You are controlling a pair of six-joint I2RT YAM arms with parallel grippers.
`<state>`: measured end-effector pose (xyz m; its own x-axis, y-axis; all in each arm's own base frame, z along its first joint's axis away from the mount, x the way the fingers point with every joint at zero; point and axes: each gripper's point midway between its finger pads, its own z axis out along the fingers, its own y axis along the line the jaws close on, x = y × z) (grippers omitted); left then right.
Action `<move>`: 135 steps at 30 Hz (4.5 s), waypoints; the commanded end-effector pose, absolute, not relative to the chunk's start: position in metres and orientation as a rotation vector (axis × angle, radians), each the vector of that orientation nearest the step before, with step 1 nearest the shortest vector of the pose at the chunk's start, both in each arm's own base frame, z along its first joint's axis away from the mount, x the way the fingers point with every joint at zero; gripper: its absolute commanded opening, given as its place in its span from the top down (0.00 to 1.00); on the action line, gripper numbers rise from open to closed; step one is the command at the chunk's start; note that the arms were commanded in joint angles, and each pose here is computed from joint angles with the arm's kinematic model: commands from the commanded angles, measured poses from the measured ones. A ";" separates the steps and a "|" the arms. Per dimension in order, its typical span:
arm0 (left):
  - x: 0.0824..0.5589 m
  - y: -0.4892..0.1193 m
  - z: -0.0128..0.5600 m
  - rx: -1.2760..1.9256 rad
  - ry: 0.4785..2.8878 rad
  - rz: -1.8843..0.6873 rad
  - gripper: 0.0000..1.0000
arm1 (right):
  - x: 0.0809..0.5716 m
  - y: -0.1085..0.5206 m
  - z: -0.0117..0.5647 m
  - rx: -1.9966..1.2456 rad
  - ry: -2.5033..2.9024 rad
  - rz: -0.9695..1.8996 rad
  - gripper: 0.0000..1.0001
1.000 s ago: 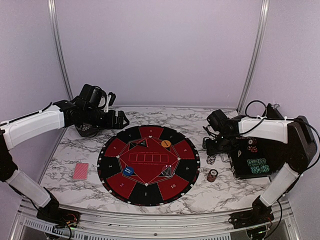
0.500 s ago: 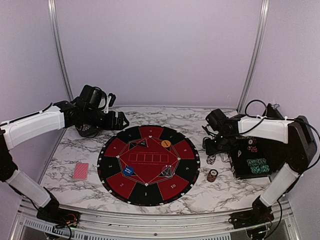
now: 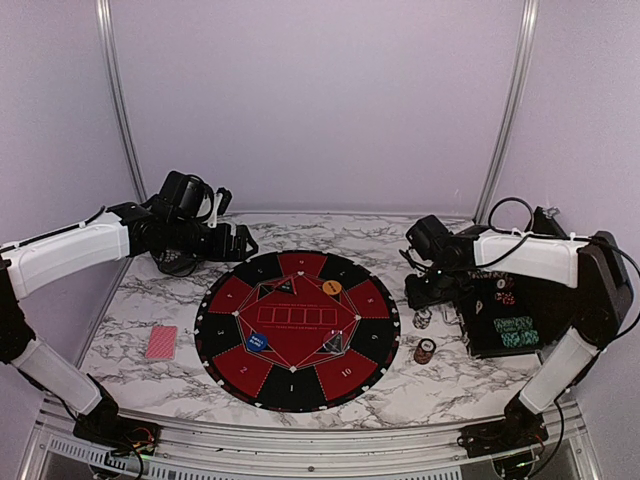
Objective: Distribute texas hold em gaming equipment
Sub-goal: Pick up the pile of poker chips from the pile of poker chips, then place the poker chips pile in the small blind area.
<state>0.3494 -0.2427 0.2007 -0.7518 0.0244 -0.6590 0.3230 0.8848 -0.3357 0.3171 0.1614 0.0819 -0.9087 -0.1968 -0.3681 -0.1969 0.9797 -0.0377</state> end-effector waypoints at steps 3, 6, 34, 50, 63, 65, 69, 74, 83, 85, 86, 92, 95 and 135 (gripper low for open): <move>0.352 -0.241 0.211 0.252 2.326 -0.572 0.01 | 0.324 0.181 0.108 -0.291 2.681 0.041 0.60; 0.353 -0.240 0.211 0.249 2.326 -0.572 0.01 | 0.323 0.188 0.109 -0.305 2.679 0.051 0.60; 0.348 -0.218 0.204 0.157 2.358 -0.567 0.01 | 0.312 0.291 0.117 -0.541 2.619 0.128 0.60; 0.344 -0.176 0.176 0.006 2.450 -0.551 0.01 | 0.269 0.411 0.097 -0.812 2.571 0.169 0.60; 0.346 -0.153 0.163 -0.095 2.467 -0.551 0.01 | 0.230 0.488 0.077 -0.923 2.558 0.219 0.61; 0.344 -0.151 0.159 -0.108 2.472 -0.548 0.01 | 0.226 0.496 0.076 -0.921 2.557 0.223 0.61; 0.336 -0.149 0.148 -0.121 2.496 -0.550 0.01 | 0.220 0.509 0.074 -0.914 2.560 0.215 0.61; 0.327 -0.145 0.140 -0.117 2.510 -0.542 0.01 | 0.210 0.518 0.069 -0.913 2.574 0.240 0.61; 0.323 -0.141 0.134 -0.104 2.522 -0.547 0.01 | 0.201 0.533 0.059 -0.920 2.592 0.269 0.61; 0.324 -0.140 0.134 -0.100 2.521 -0.547 0.01 | 0.199 0.536 0.056 -0.923 2.597 0.276 0.61; 0.324 -0.140 0.135 -0.098 2.520 -0.546 0.01 | 0.199 0.537 0.056 -0.921 2.598 0.282 0.61; 0.323 -0.138 0.130 -0.091 2.533 -0.550 0.01 | 0.198 0.538 0.049 -0.916 2.613 0.286 0.61; 0.323 -0.138 0.128 -0.091 2.537 -0.553 0.01 | 0.196 0.538 0.044 -0.913 2.626 0.285 0.61; 0.322 -0.137 0.123 -0.090 2.543 -0.576 0.01 | 0.182 0.528 0.030 -0.916 2.671 0.217 0.47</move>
<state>0.3220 -0.1387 0.1240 -0.8623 -0.1815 -0.4727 0.0370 0.9085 -0.4163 0.1885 0.5236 0.0272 -0.7522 -0.5671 -0.3355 -0.6120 0.7900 0.0368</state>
